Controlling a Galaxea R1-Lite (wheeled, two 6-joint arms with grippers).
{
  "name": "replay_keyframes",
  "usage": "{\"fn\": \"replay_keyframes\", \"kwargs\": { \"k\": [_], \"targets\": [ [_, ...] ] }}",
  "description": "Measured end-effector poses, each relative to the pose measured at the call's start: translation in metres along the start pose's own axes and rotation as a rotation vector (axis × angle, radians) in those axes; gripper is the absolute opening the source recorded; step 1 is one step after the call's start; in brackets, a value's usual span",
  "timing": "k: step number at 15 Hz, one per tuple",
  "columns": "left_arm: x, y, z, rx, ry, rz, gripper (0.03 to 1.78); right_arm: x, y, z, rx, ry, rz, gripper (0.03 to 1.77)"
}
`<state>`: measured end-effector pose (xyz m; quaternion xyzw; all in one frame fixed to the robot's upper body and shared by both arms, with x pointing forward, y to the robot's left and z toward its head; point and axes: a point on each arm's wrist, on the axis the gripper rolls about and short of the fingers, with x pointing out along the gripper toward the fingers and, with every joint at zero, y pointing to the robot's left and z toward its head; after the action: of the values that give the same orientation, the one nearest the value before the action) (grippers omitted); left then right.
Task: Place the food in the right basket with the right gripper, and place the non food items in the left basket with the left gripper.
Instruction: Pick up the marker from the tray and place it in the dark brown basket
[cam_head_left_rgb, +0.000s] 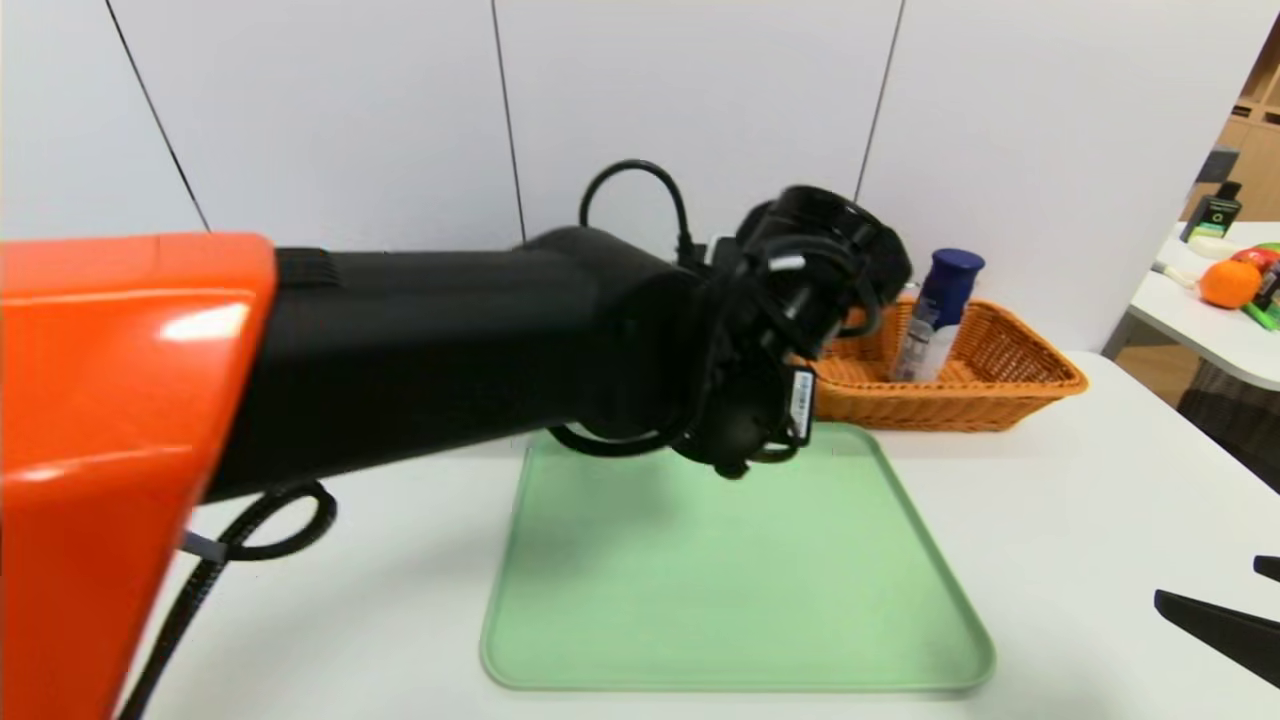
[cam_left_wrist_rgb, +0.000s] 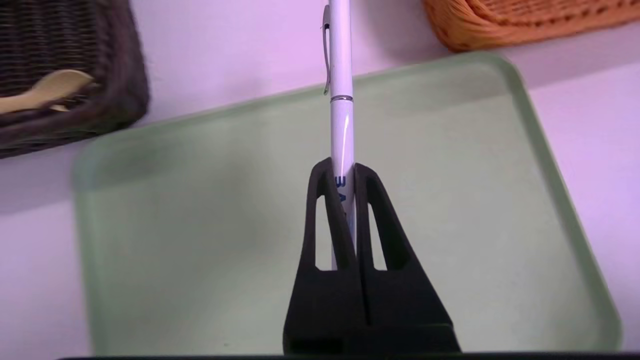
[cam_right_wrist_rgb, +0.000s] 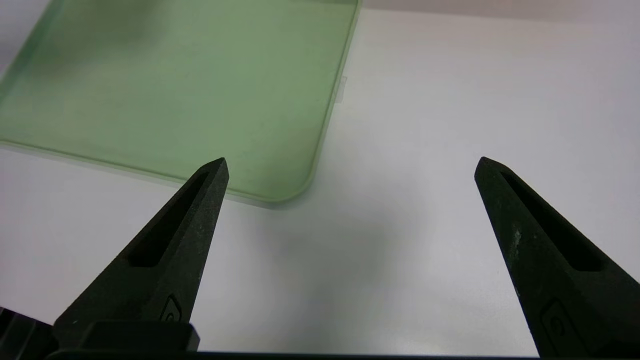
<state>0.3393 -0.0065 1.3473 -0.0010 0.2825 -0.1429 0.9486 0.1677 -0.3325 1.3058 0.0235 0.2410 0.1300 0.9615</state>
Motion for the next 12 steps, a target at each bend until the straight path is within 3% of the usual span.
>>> {"fn": "replay_keyframes", "kwargs": {
  "k": [7,10,12],
  "targets": [
    [-0.027,0.101,0.055,0.063,-0.007,0.097,0.05,0.0,0.0,0.001,-0.001,-0.004,0.007,1.7],
    [-0.023,0.151,0.072,0.137,0.007,0.098,0.05,-0.001,0.0,0.001,-0.002,-0.006,0.007,1.7],
    [-0.019,0.181,0.076,0.231,0.033,0.061,0.05,-0.001,0.0,0.0,-0.002,-0.005,0.006,1.7]
  ]
}}
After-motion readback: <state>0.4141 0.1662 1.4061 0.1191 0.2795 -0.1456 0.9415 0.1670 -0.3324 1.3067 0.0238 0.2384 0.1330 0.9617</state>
